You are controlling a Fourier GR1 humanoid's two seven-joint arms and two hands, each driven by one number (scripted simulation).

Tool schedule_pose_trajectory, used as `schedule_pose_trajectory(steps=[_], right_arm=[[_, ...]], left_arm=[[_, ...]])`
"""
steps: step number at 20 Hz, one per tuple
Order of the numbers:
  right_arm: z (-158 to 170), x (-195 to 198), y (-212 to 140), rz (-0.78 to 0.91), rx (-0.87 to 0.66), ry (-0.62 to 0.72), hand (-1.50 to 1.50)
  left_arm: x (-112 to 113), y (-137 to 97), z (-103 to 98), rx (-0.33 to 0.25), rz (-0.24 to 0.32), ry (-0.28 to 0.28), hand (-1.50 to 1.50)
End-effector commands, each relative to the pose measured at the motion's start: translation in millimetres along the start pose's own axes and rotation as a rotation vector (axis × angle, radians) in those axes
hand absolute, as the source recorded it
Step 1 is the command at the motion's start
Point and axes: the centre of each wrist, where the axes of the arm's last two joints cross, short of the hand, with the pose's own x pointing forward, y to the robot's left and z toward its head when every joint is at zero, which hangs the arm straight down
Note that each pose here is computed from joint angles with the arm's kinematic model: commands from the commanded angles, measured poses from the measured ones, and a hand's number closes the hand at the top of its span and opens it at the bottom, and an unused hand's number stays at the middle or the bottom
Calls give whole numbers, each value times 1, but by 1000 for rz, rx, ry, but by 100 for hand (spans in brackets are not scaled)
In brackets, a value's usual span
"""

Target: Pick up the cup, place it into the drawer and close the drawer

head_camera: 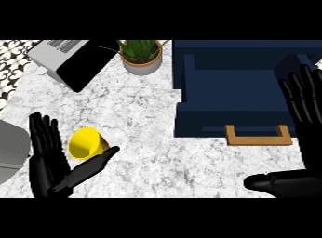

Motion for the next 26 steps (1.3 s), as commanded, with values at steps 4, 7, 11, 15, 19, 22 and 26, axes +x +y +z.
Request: schedule_pose_trajectory(steps=[4,7,11,15,19,22,26], right_arm=[[-2,2,-2,-2,16,-9,-150],[2,14,0,-20,15,-7,-150],[1,24,0,-9,10,2,-150],[2,23,-6,3,26,6,-150],[-8,22,-18,-1,14,-3,-150],[4,3,-4,-1,31,12,-150],[3,7,-8,1,22,26,-150]], left_arm=[[-24,26,-19,33,-12,18,-150],[-53,40,2,17,-10,58,-150],[-64,37,-1,13,-8,83,-150],[-84,42,7,36,-23,79,-150],[-92,34,5,31,-14,89,-150],[-112,46,15,42,-20,64,-150],[-131,72,4,81,10,64,-150]])
